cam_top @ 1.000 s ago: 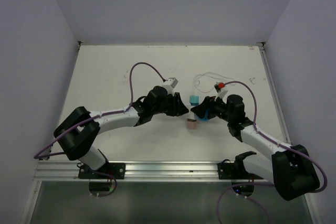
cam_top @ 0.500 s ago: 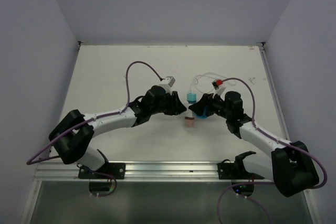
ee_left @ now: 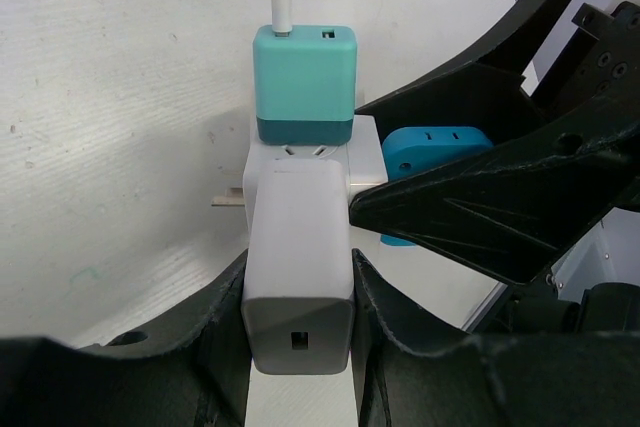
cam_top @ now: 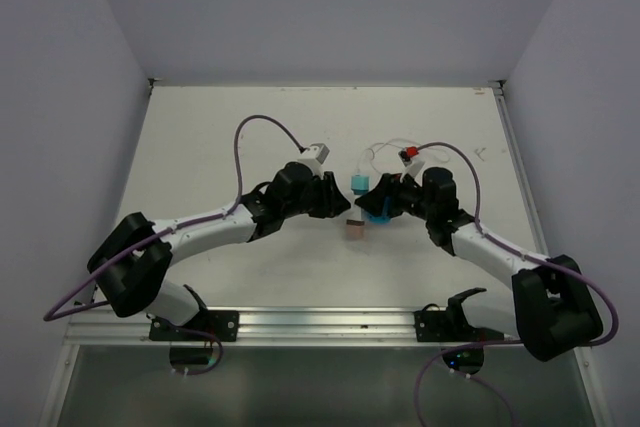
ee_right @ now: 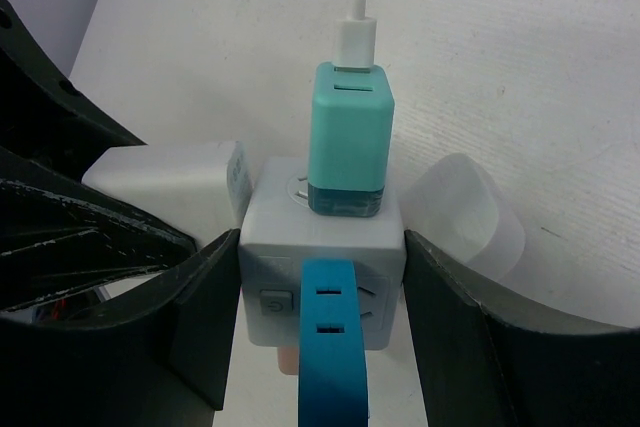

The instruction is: Pull the plug off the socket

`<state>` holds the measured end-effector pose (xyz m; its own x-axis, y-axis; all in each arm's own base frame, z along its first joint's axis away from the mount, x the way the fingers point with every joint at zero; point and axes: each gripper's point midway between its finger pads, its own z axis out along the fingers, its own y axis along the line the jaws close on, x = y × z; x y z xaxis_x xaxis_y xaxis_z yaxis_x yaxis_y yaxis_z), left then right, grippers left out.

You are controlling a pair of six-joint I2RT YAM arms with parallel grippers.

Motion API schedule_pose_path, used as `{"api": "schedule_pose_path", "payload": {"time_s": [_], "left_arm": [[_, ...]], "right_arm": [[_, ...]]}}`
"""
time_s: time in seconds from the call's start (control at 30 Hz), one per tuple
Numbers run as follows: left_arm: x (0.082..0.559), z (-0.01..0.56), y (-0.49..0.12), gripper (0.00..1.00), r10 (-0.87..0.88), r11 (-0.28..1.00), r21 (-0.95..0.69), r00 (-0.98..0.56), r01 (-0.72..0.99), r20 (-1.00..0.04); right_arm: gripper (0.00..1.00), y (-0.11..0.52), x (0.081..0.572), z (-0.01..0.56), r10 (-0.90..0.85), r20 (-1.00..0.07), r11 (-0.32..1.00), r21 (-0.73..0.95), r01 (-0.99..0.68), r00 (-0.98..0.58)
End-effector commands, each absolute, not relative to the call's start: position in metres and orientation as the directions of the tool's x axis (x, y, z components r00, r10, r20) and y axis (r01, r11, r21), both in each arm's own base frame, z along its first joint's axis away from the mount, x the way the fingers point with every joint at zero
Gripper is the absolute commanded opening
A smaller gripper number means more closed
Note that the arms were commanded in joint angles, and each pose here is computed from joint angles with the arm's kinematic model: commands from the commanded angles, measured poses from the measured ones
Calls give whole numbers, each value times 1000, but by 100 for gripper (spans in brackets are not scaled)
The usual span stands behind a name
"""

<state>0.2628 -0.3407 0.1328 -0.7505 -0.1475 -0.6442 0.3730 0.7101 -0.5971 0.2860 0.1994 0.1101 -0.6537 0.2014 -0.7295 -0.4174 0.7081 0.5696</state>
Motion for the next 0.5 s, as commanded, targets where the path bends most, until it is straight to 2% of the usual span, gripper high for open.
{"api": "schedule_pose_path", "payload": {"time_s": [0.0, 0.47], "left_arm": [[285, 219, -331, 0, -293, 646, -625, -614, 438, -733], [296, 215, -329, 0, -222, 688, -602, -672, 405, -706]], "right_arm": [[0, 120, 300, 44, 178, -711, 937, 335, -104, -680], [0, 120, 299, 33, 131, -691, 955, 281, -97, -711]]}}
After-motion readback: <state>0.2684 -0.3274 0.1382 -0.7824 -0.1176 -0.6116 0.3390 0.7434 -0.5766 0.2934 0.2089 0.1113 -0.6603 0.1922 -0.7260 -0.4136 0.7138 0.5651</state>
